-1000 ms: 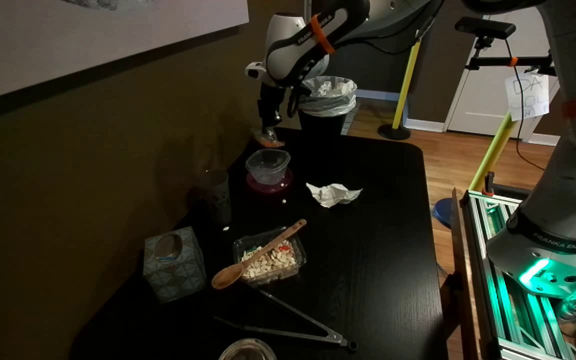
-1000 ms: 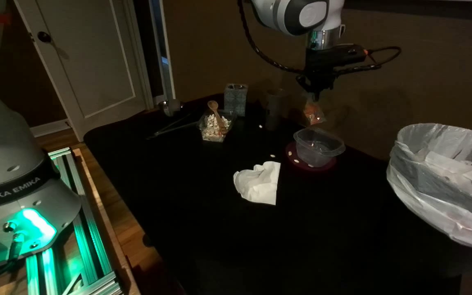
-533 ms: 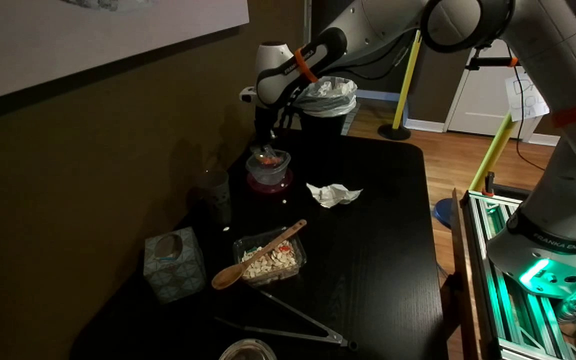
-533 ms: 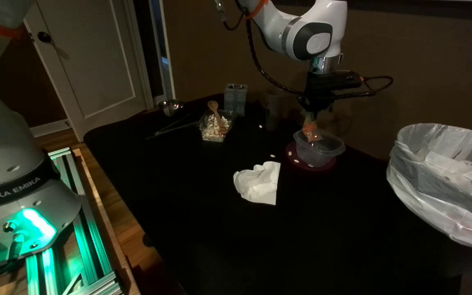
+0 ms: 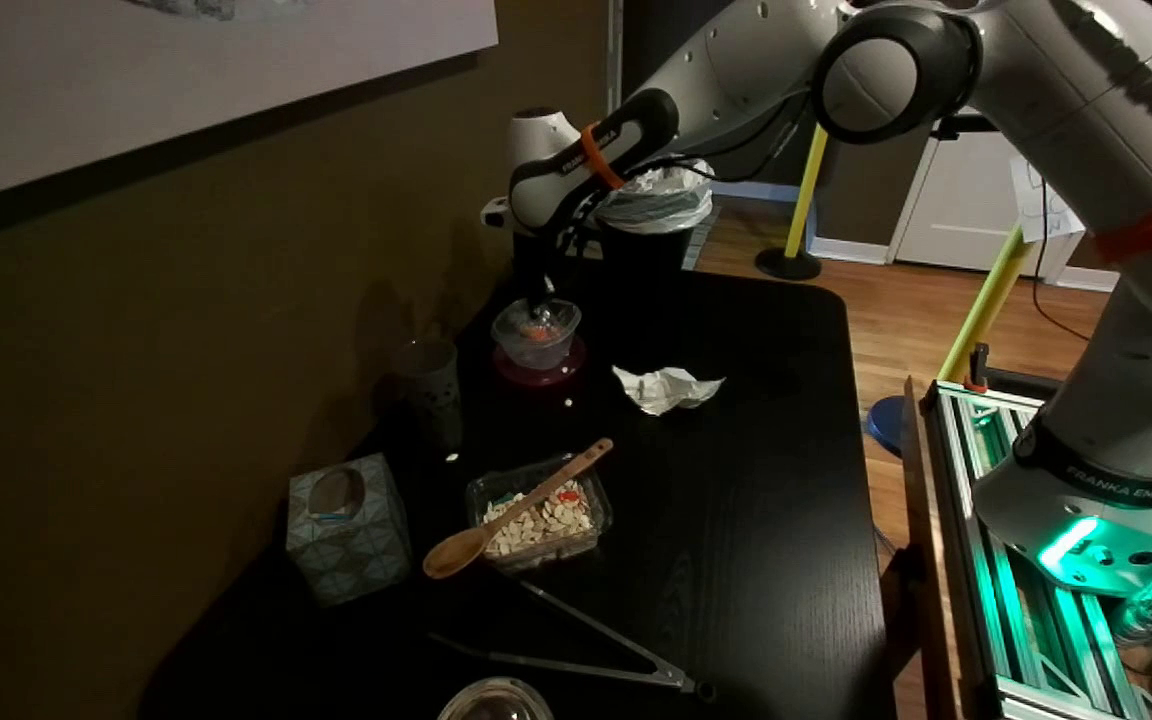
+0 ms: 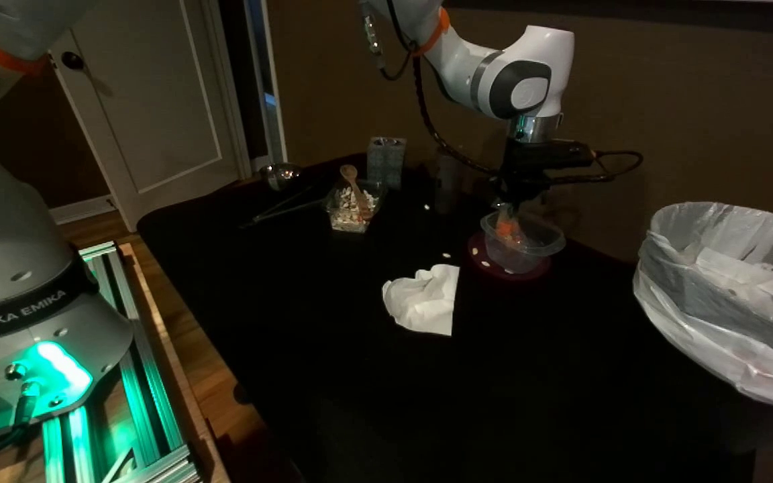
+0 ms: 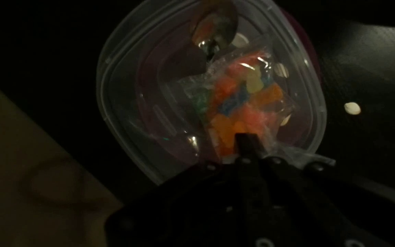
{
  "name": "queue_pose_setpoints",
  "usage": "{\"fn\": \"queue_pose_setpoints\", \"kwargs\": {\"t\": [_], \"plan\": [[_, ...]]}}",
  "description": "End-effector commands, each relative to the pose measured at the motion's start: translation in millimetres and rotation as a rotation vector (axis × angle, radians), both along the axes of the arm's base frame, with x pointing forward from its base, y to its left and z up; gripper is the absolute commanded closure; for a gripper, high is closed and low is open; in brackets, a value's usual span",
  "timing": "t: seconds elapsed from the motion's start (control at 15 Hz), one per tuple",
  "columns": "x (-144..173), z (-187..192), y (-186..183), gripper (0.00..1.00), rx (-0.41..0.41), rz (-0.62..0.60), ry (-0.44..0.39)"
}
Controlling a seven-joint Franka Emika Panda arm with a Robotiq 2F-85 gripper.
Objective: Put the clear plastic in the clear bowl.
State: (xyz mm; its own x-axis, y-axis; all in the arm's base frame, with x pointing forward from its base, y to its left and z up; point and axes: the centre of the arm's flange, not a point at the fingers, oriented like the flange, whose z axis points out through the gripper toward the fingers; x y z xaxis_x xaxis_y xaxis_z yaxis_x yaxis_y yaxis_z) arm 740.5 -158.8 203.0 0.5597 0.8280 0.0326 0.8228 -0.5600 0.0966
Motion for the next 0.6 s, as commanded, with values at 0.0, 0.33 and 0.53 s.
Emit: {"fn": "queue_pose_setpoints", "kwargs": {"t": [0.0, 0.33, 0.53], "plan": [[19.5, -17.0, -4.4, 1.0, -0.026, -0.01, 0.03], [29.4, -22.9, 7.1, 0.73, -0.046, 0.007, 0.066], [23.8, -3.4, 12.0, 0.58, -0.047, 0.028, 0.076]]}}
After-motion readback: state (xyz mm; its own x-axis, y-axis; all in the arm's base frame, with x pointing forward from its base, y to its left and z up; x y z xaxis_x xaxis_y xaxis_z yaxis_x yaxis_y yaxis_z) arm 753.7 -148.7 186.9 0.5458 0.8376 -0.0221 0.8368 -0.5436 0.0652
